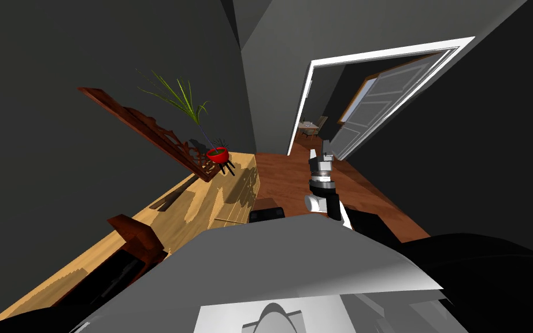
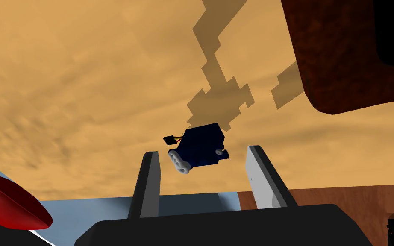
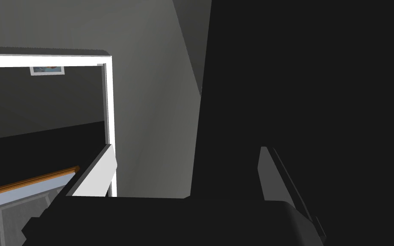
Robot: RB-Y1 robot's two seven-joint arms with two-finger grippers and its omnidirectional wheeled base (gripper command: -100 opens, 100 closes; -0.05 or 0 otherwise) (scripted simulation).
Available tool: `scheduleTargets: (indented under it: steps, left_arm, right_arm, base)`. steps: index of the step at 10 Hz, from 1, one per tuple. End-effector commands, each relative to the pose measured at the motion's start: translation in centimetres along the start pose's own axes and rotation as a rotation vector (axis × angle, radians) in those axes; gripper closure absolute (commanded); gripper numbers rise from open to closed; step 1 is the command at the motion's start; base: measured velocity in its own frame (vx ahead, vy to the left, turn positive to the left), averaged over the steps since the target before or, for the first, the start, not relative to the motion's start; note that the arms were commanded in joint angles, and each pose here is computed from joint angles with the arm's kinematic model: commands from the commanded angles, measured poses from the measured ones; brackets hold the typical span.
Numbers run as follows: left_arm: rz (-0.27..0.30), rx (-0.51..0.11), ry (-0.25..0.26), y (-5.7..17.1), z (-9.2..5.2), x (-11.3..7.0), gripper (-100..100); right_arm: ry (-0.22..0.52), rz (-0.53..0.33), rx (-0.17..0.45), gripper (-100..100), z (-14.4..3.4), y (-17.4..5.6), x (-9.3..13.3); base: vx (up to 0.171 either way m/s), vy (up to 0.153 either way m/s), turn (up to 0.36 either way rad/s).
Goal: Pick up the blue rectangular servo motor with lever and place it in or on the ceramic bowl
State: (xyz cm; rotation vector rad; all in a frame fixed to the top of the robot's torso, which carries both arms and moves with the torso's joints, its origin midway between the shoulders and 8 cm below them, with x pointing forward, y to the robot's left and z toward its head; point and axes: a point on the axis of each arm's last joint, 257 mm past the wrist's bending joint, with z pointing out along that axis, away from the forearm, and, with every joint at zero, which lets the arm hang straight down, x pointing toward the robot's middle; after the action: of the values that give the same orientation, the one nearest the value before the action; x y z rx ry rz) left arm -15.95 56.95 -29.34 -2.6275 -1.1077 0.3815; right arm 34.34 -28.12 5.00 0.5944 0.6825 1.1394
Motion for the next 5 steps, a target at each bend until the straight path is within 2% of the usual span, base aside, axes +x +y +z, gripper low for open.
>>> scheduleTargets:
  steps: [1,4,5]
  left_arm:
    - [0.0,0.0,0.0,0.0,0.0,0.0,100]
    - [0.0,0.0,0.0,0.0,0.0,0.0,100]
    - [0.0,0.0,0.0,0.0,0.0,0.0,0]
  right_arm:
    - [0.0,0.0,0.0,0,0.0,0.0,0.0]
    - [0.0,0.0,0.0,0,0.0,0.0,0.0]
    - [0.0,0.0,0.0,0,0.0,0.0,0.0]
  base:
    - [0.0,0.0,0.0]
    - [0.0,0.0,0.0]
    - [0.0,0.0,0.0]
